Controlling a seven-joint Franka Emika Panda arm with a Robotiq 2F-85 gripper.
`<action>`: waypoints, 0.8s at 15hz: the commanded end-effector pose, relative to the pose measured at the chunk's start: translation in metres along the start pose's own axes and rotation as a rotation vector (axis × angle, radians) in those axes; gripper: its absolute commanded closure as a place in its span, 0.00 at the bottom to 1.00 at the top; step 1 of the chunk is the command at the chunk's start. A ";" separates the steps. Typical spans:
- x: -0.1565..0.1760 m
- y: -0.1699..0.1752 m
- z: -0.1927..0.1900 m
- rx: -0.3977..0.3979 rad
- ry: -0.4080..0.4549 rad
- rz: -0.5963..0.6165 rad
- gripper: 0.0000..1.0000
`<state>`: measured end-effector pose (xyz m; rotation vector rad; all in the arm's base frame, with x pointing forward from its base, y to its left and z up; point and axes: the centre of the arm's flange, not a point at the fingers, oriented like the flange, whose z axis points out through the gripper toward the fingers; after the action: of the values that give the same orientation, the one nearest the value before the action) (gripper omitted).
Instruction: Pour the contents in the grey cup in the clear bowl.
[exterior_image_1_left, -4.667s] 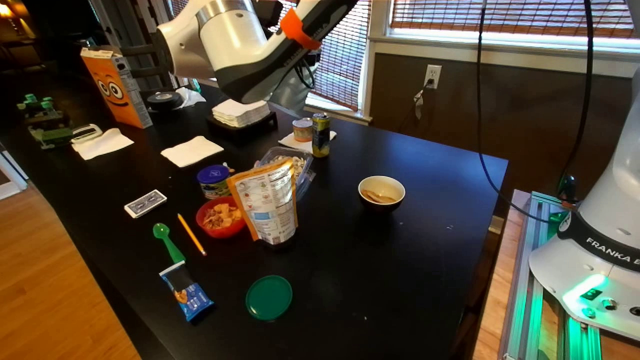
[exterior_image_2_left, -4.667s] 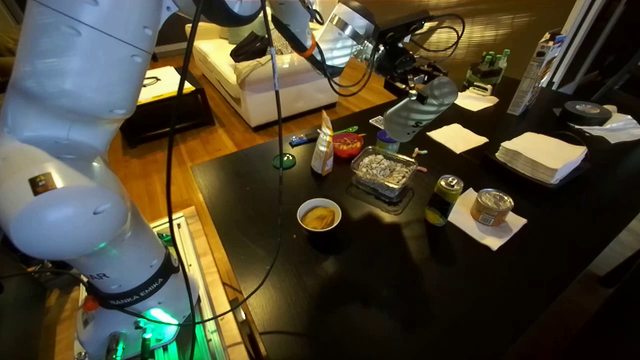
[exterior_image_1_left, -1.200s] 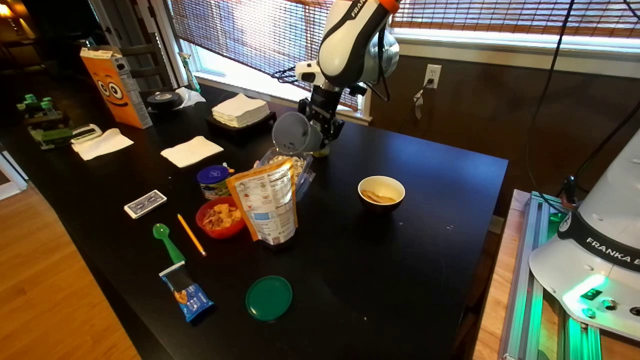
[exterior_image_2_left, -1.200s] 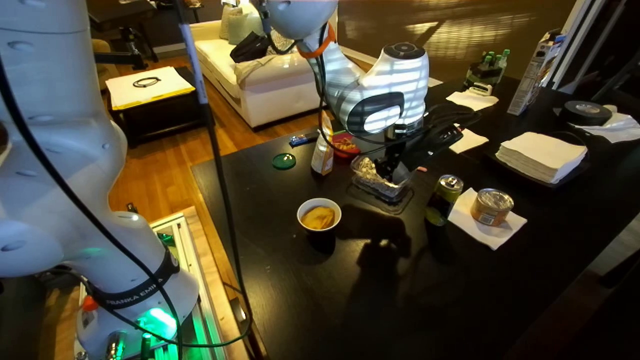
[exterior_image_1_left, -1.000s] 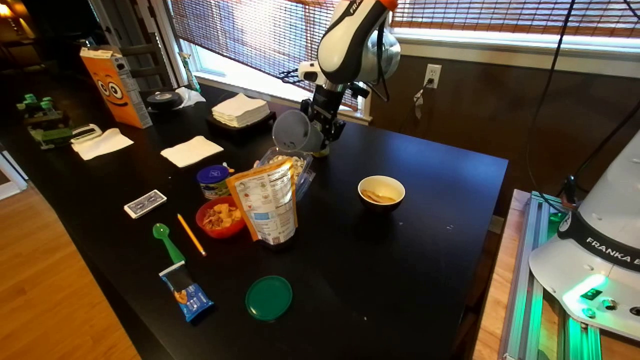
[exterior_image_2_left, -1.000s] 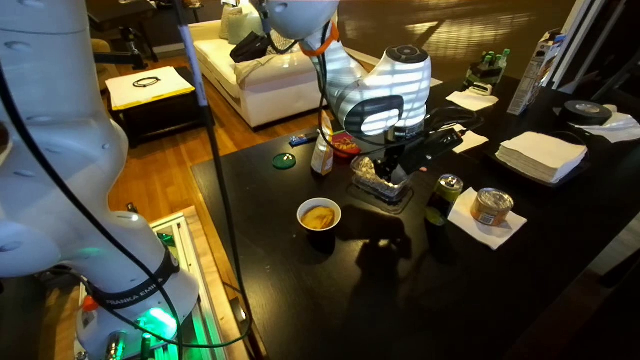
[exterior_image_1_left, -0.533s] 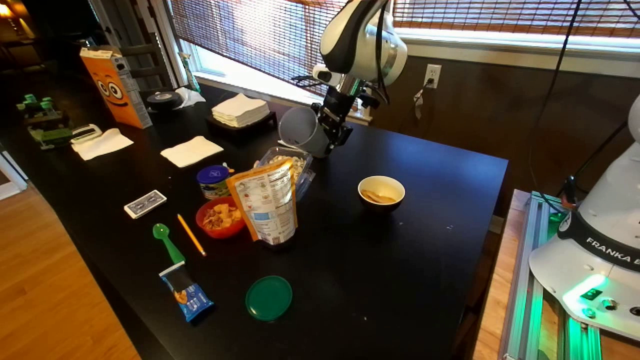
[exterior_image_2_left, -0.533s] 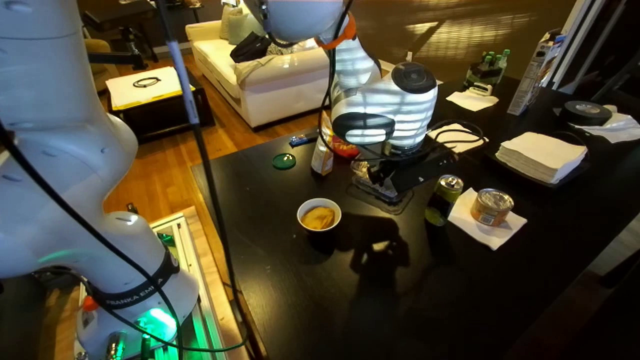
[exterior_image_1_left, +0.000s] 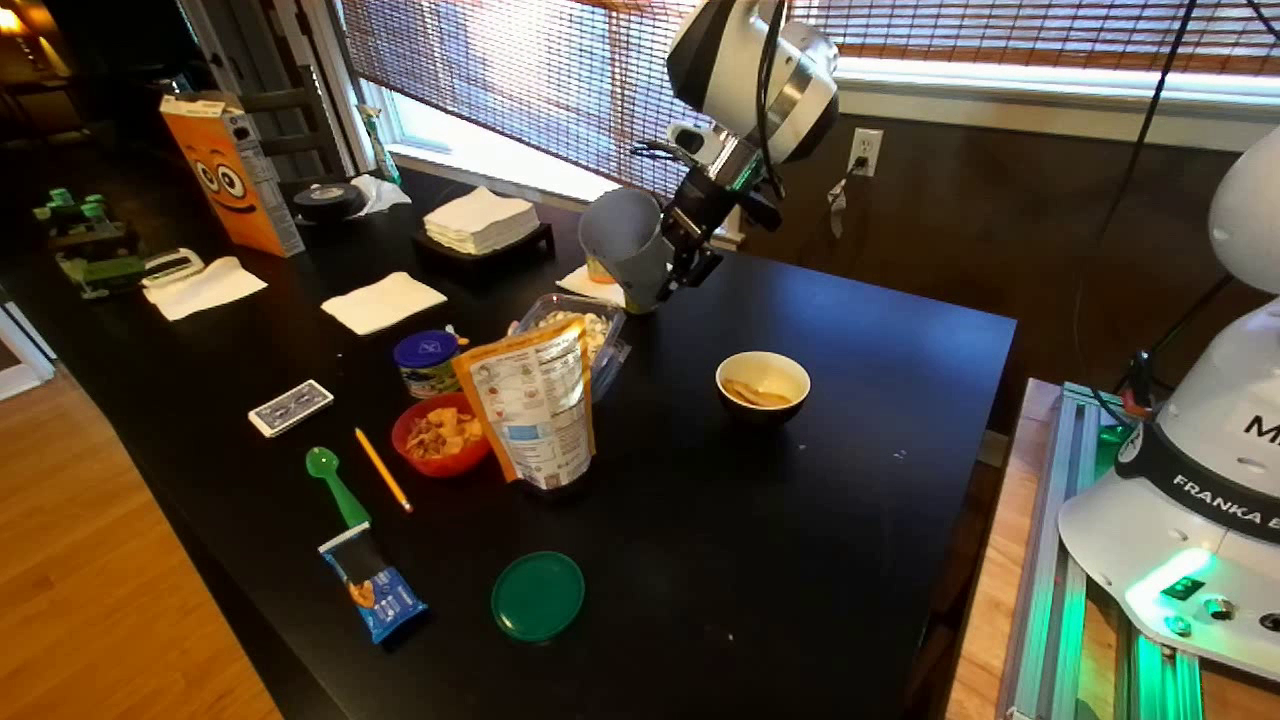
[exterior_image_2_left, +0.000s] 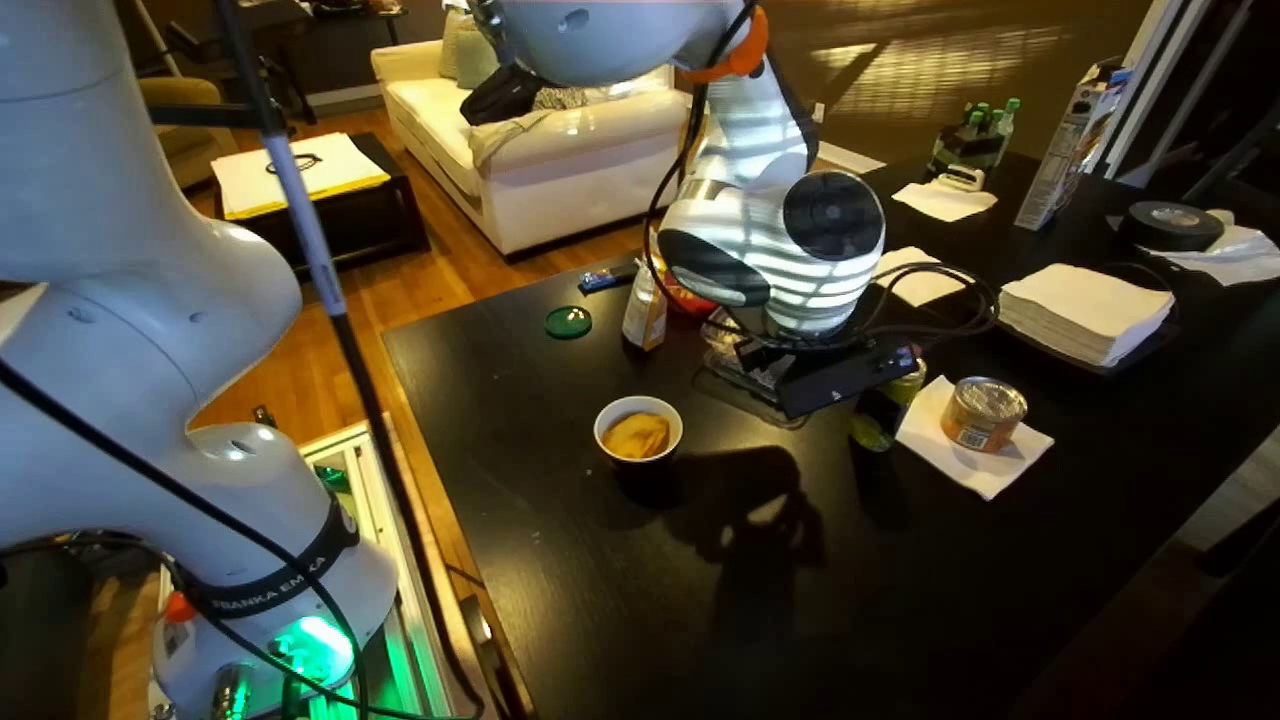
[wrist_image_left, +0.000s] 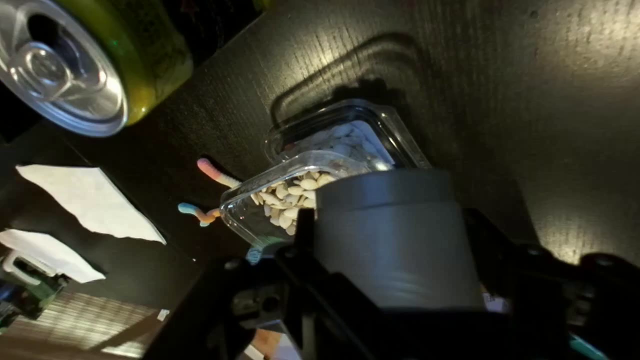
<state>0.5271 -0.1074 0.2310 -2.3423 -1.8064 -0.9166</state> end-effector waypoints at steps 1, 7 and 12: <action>-0.019 -0.025 -0.001 -0.021 0.065 -0.001 0.52; -0.046 -0.044 0.007 0.016 0.161 0.002 0.52; -0.073 -0.056 0.019 0.052 0.281 -0.017 0.52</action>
<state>0.4832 -0.1398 0.1776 -2.1360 -1.7195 -1.0676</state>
